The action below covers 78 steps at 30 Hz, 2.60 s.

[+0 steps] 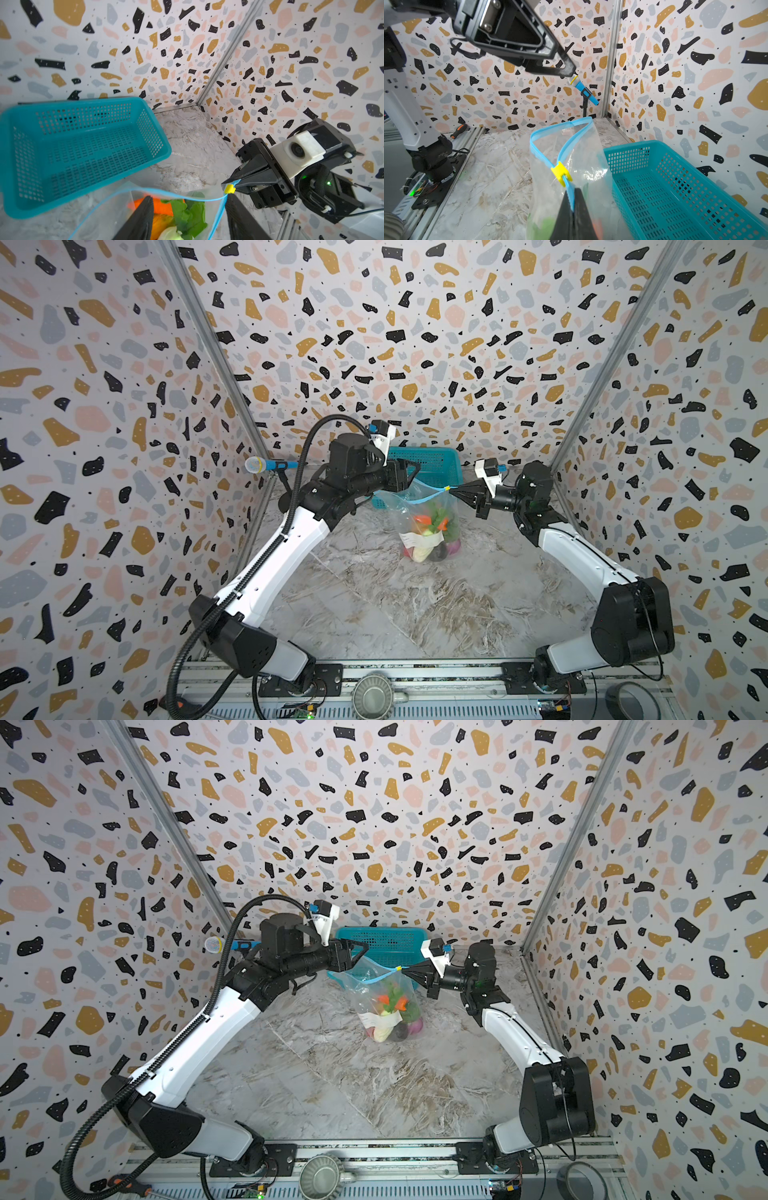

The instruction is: Place the food in the zip-top bag and seal the zipper

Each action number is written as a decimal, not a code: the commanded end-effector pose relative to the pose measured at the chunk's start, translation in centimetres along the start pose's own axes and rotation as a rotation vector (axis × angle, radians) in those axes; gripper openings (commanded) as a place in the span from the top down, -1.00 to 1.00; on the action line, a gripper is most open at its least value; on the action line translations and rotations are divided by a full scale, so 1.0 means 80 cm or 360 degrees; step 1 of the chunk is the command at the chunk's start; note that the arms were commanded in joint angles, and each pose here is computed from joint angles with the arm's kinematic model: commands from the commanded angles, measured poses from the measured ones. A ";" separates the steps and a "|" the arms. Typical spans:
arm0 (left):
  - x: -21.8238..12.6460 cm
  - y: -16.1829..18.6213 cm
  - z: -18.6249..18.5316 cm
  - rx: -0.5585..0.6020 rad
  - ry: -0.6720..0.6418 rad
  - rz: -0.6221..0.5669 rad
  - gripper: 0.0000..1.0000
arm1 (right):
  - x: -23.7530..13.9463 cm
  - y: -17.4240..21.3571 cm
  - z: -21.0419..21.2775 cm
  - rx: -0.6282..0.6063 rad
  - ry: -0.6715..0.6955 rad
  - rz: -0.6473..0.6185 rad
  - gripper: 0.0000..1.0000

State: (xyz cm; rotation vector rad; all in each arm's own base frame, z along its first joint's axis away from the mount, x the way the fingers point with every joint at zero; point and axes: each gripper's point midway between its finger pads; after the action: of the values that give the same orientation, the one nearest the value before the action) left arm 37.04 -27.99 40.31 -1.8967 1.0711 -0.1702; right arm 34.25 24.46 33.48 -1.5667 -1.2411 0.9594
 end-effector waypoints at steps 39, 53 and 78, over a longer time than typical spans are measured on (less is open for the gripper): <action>0.125 0.071 -0.071 0.0738 0.0159 0.0434 0.23 | -0.033 -0.010 -0.028 0.0377 -0.0151 0.0056 1.00; 0.120 0.073 -0.065 0.0737 0.0095 0.0444 0.87 | -0.040 -0.012 -0.031 0.0375 -0.0121 0.0048 1.00; 0.094 0.089 -0.034 0.0738 -0.0089 0.0503 1.00 | -0.057 -0.013 -0.041 0.0381 -0.0034 0.0035 1.00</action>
State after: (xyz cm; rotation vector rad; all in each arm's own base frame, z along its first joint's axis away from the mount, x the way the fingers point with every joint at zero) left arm 36.40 -38.25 33.81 -1.3049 1.1891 -0.2125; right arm 37.04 20.46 32.55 -1.3245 -1.0163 1.1793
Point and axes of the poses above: each gripper's point midway between its finger pads, its own x axis out along the fingers, its own z axis along the line the jaws close on, y = z × x, and after that the axes turned 14 degrees about -x, right-handed
